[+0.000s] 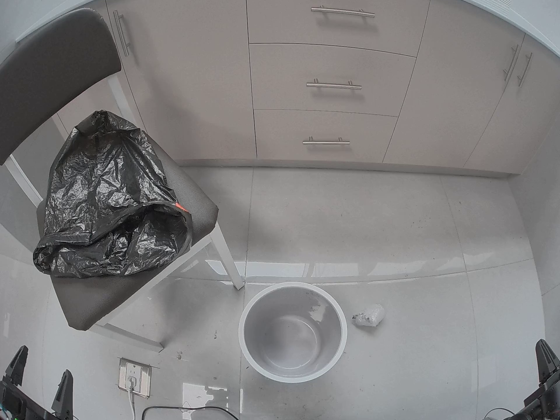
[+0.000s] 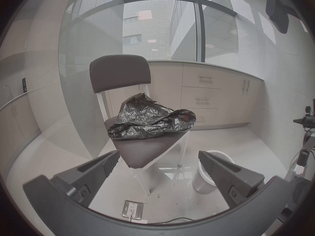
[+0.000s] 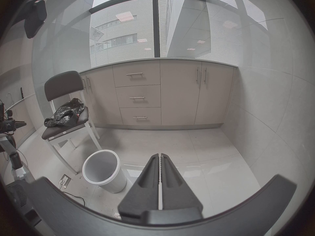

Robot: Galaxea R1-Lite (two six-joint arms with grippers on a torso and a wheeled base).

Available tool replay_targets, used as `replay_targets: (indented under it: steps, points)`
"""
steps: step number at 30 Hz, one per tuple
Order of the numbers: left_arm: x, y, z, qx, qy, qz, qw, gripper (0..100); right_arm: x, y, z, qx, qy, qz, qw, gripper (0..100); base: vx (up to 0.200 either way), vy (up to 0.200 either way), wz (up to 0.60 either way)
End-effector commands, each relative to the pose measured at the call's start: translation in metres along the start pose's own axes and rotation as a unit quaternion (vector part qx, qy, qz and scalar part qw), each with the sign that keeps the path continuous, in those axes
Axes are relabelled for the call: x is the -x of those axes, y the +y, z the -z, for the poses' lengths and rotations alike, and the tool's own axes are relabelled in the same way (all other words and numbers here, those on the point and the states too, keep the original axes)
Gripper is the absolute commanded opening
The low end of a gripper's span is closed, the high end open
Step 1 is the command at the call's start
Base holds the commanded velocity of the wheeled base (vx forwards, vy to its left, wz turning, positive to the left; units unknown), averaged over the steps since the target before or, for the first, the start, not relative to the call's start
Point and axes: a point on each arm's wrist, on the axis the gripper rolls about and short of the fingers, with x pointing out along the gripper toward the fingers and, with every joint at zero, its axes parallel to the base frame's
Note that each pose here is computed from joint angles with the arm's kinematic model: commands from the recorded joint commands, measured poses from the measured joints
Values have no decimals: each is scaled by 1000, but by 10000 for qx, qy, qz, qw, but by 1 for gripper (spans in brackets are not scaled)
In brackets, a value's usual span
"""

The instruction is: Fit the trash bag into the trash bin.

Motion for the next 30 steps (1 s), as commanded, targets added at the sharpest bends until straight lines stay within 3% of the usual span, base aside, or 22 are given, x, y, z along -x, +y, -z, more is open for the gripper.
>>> replay_targets:
  steps: [1,26,28,29,30]
  points:
    - [0,0,4,-15,-5,7,10000,100,0,0,5,-11,8,-2,10000,0,0,0,0]
    - [0,0,4,100,-28,-9,9999,100,0,0,5,-27,-15,105,9999,0,0,0,0]
    - [10,0,-34,203,-662,92,9976,100,6,0,-26,-152,-643,-29,9978,0,0,0,0]
    - [11,0,-38,210,-700,93,9973,100,7,0,-32,-176,-727,-39,9972,0,0,0,0]
    - [16,1,-82,459,-879,171,9949,100,14,-2,-112,-693,-1329,-276,9883,0,0,0,0]
